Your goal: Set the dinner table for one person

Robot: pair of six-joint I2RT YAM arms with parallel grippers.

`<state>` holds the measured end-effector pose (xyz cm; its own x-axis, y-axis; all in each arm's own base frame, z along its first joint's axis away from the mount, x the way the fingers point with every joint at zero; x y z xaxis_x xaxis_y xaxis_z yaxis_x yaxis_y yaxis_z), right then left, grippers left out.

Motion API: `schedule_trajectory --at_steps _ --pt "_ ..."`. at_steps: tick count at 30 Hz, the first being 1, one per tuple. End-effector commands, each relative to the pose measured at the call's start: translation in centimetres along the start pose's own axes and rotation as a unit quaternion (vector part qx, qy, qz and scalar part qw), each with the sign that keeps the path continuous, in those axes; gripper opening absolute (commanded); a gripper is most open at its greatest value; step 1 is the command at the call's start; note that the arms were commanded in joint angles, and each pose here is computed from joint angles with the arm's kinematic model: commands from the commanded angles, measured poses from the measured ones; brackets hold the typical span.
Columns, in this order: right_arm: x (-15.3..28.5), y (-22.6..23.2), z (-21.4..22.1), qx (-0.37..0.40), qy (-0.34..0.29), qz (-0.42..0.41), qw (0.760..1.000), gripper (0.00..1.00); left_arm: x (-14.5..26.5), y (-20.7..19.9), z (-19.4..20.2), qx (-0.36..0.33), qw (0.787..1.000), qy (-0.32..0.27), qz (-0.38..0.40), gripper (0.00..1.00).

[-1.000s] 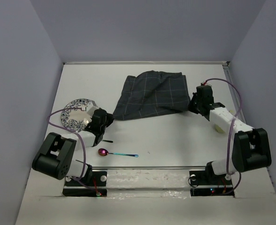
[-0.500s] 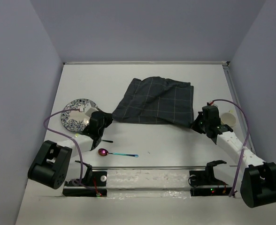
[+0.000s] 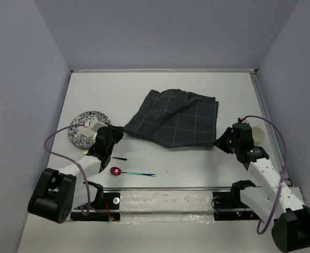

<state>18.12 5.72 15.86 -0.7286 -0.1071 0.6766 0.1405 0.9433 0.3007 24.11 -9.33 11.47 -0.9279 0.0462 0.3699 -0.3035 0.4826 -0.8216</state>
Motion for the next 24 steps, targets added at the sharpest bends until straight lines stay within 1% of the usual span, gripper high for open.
schedule_trajectory --at_steps 1,4,5,6,7,9,10,11,12,14,16,17,22,23,24 --pt "0.7 0.1 1.1 -0.02 0.022 -0.02 0.999 0.3 0.4 -1.6 -1.4 0.008 0.999 -0.024 0.047 0.0" --pt "1.2 0.2 0.6 -0.019 0.011 -0.02 1.0 0.41 0.6 -2.0 -1.7 0.006 0.998 -0.024 0.058 0.0" --pt "1.3 0.2 0.5 -0.018 0.01 -0.02 1.0 0.47 0.6 -2.1 -1.8 0.006 0.998 -0.025 0.06 0.0" --pt "1.5 0.3 0.1 -0.015 0.006 -0.021 1.0 0.49 0.7 -2.1 -1.9 0.007 0.998 -0.028 0.062 0.0" --pt "1.5 0.3 0.0 -0.013 0.004 -0.019 1.0 0.49 0.7 -2.0 -1.9 0.007 0.998 -0.028 0.063 0.0" --pt "0.9 0.0 -0.3 -0.01 -0.006 0.005 1.0 0.66 0.9 -1.9 -1.8 0.007 0.997 -0.025 0.069 0.0" --pt "0.9 0.0 -0.6 -0.008 -0.015 0.005 1.0 0.66 1.0 -1.8 -1.8 0.007 0.997 -0.023 0.071 0.0" --pt "0.0 -0.1 -0.5 -0.007 0.001 0.016 1.0 0.66 1.1 -1.6 -1.7 0.007 0.997 -0.022 0.07 0.0" --pt "-0.9 0.0 -0.8 -0.006 -0.005 0.018 1.0 0.66 1.1 -1.6 -1.7 0.007 0.997 -0.023 0.072 0.0" --pt "-2.3 0.2 -0.9 -0.005 0.009 0.017 1.0 0.66 1.1 -1.5 -1.6 0.005 0.997 -0.021 0.072 0.0" --pt "-4.6 0.2 -1.1 -0.005 0.023 0.033 0.999 0.65 1.2 -1.3 -1.5 0.002 0.997 -0.018 0.072 0.0" --pt "-5.2 0.3 -1.2 -0.006 0.027 0.035 0.999 0.57 1.2 -1.2 -1.5 0.002 0.997 -0.018 0.071 0.0" --pt "-9.5 0.4 -1.3 -0.003 0.058 0.048 0.997 0.36 1.4 -0.4 -1.2 -0.006 0.998 -0.015 0.066 0.0" --pt "-10.1 0.8 -2.0 -0.003 0.055 0.045 0.997 0.23 1.4 -0.3 -1.2 -0.006 0.998 -0.014 0.065 0.0" --pt "-10.6 0.9 -2.2 -0.001 0.059 0.043 0.997 0.16 1.5 -0.2 -1.1 -0.009 0.998 -0.012 0.064 0.0"
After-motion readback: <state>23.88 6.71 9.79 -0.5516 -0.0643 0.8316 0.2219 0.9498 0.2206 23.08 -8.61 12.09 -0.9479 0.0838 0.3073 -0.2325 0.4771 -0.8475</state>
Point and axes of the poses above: each gripper's point midway between its finger pads, its own x axis back along the fingers, its own y axis along the line the jaws close on, z = x × y, the point moved 9 cm from there along x, back along the fingers, and after that the axes turned 14 degrees about x, right-handed, at the moved point
